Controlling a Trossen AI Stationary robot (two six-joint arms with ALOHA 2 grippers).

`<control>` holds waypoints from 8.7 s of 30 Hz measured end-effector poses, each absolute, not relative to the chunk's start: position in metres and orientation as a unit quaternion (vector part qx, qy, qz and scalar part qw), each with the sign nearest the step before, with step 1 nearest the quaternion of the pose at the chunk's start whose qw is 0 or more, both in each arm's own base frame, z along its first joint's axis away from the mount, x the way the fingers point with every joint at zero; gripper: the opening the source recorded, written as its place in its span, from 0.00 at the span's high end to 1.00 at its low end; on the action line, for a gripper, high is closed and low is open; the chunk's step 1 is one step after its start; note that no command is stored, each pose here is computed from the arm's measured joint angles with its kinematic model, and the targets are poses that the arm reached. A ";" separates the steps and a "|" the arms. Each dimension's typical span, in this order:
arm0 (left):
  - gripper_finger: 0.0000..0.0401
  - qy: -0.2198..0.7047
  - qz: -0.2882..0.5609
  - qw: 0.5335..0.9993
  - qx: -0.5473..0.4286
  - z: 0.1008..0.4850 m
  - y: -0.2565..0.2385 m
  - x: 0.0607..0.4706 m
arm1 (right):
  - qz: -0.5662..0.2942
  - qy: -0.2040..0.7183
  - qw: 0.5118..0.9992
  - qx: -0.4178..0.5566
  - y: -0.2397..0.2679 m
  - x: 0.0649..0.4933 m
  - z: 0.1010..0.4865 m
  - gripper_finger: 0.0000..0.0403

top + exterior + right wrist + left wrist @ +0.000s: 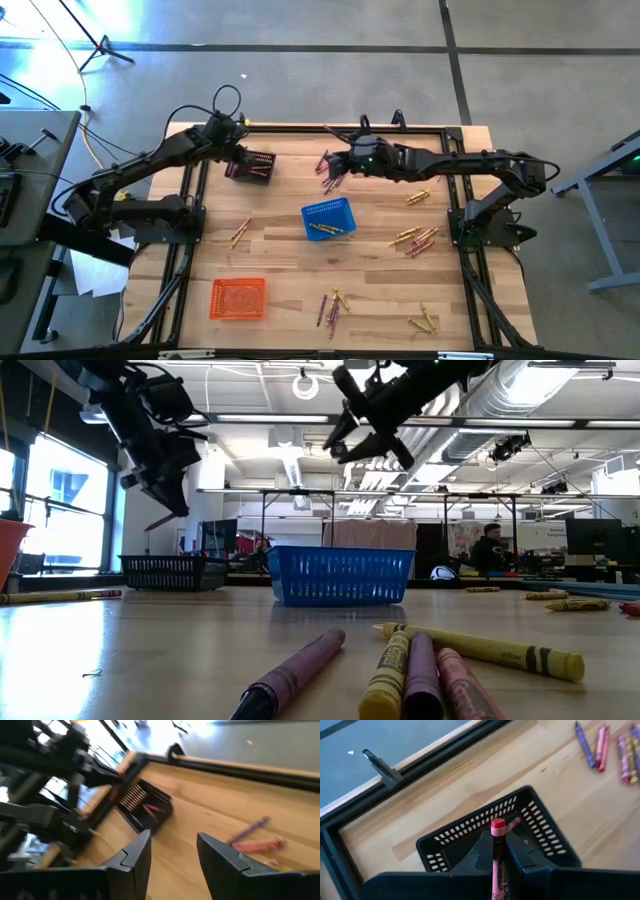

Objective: Sort crayons
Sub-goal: Put the red crayon into the black basket, then put the yellow crayon into the blue basket

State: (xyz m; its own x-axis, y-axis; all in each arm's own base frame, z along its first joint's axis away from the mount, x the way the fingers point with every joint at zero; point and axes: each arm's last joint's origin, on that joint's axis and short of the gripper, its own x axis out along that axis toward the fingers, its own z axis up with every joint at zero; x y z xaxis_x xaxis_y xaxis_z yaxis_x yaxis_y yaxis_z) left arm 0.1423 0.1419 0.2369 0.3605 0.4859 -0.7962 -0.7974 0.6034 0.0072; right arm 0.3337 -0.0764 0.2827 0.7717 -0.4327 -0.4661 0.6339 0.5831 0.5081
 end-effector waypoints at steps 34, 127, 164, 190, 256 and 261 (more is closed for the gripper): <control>0.75 0.347 0.358 0.850 -0.173 0.229 0.161 0.171 | -0.612 0.387 0.576 0.379 -0.098 0.235 0.214 0.64; 0.76 0.184 0.351 0.893 -0.213 0.252 0.162 0.193 | -0.146 0.318 0.843 0.409 -0.126 0.267 0.241 0.97; 0.76 0.197 0.238 0.920 -0.239 0.252 0.133 0.213 | -0.029 0.366 0.912 0.185 -0.022 0.344 0.196 0.81; 0.76 0.143 0.238 0.936 -0.215 0.263 0.137 0.217 | -0.133 0.600 0.780 0.118 -0.042 0.216 0.291 0.82; 0.76 0.046 0.299 0.910 -0.282 0.274 0.143 0.218 | 0.078 0.683 0.702 -0.184 -0.073 0.162 0.149 0.82; 0.76 0.046 0.299 0.910 -0.282 0.274 0.143 0.218 | 0.092 0.672 0.718 -0.158 -0.071 0.163 0.149 0.82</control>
